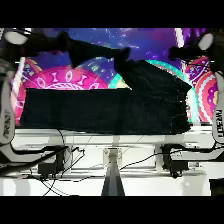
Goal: Fold the clothes and pants, and hang the long-sleeved shirts on hangers.
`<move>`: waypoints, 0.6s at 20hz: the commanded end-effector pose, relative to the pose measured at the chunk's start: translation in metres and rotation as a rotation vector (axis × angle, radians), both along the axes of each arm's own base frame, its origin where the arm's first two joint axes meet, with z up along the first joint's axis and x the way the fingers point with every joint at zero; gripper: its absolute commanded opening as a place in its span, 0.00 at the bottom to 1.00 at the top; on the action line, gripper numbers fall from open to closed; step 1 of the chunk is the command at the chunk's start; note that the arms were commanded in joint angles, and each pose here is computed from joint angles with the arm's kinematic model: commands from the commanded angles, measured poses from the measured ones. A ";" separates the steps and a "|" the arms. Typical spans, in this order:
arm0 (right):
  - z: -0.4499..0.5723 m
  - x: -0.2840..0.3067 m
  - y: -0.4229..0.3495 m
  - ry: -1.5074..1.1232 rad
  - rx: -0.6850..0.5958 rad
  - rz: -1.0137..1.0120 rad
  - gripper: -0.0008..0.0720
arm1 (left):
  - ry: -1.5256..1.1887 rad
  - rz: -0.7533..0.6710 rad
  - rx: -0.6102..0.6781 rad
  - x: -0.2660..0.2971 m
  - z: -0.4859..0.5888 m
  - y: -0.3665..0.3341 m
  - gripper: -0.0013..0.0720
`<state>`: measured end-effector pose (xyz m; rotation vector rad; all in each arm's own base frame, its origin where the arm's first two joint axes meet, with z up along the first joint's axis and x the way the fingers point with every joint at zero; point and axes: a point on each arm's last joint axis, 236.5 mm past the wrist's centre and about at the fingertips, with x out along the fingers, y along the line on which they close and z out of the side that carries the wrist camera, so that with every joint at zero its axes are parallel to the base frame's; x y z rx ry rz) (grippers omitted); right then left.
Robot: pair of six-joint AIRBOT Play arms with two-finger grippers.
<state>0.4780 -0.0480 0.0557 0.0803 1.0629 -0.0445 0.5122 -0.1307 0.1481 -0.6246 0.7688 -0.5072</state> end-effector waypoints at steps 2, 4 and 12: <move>-0.008 -0.064 -0.109 0.155 -0.014 -0.203 0.48 | -0.161 0.186 0.017 -0.002 0.070 0.079 0.06; -0.016 -0.089 -0.139 0.197 0.025 -0.272 0.34 | -0.172 0.232 0.022 -0.003 0.076 0.102 0.06; -0.081 -0.154 -0.100 0.243 0.457 -0.084 0.27 | -0.025 0.391 0.229 -0.016 0.030 0.189 0.06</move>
